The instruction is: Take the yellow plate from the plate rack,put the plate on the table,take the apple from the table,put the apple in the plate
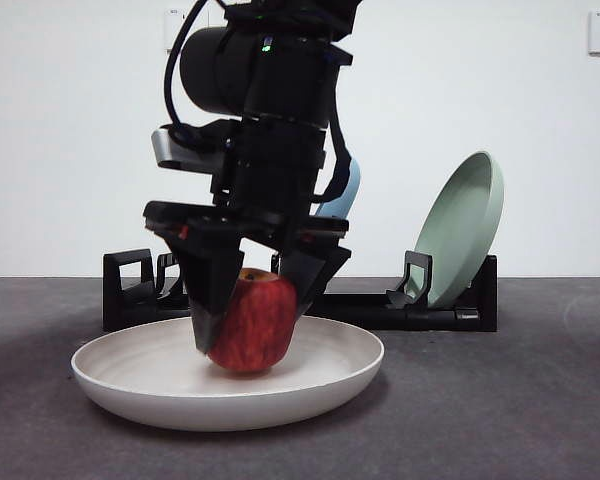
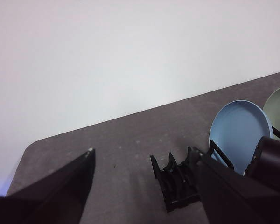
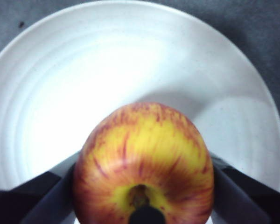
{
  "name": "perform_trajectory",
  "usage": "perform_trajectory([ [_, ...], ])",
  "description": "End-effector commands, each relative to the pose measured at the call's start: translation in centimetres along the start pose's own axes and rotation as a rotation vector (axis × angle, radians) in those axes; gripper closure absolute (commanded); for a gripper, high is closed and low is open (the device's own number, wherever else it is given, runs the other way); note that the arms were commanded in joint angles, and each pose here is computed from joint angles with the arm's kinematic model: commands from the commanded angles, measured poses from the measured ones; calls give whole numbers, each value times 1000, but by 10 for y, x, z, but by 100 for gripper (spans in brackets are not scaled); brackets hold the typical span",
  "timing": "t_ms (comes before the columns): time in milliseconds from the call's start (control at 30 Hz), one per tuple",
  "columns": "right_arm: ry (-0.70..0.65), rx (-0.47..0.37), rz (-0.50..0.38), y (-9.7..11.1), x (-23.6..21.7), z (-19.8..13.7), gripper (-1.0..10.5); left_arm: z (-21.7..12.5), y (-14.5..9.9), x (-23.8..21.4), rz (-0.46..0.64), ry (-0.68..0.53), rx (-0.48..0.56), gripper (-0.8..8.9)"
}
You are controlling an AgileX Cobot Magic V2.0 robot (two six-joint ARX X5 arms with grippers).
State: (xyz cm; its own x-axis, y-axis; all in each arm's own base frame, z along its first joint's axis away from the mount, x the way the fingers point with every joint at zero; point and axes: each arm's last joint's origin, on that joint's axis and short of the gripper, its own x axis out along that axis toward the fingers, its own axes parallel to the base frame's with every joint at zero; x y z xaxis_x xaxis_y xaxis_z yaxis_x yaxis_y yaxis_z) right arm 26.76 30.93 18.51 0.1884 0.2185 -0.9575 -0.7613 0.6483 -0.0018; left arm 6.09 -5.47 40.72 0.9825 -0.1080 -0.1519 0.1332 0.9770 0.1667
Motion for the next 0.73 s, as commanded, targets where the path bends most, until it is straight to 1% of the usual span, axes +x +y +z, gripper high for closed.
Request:
perform_trajectory([
  [33, 14, -5, 12, 2, 9, 0, 945, -1, 0, 0, 5, 3, -11, 469],
  [133, 18, -4, 28, 2, 10, 0, 936, -2, 0, 0, 5, 11, -10, 469],
  [167, 18, -4, 28, 2, 10, 0, 905, -2, 0, 0, 5, 15, -17, 469],
  [200, 18, -4, 28, 2, 10, 0, 846, -3, 0, 0, 5, 19, -18, 469],
  [333, 20, -4, 28, 2, 10, 0, 467, -5, 1, 0, 5, 33, -2, 469],
  [367, 20, -4, 28, 2, 10, 0, 409, -5, 1, 0, 6, 35, 1, 469],
  [400, 20, -4, 28, 2, 10, 0, 376, -5, 1, 0, 5, 37, 2, 469],
  [600, 17, -4, 28, 2, 8, 0, 378, -7, 1, 0, 5, 49, -5, 469],
  [733, -17, -2, 27, 1, -8, 1, 379, -7, -1, 1, 3, 52, -1, 469],
])
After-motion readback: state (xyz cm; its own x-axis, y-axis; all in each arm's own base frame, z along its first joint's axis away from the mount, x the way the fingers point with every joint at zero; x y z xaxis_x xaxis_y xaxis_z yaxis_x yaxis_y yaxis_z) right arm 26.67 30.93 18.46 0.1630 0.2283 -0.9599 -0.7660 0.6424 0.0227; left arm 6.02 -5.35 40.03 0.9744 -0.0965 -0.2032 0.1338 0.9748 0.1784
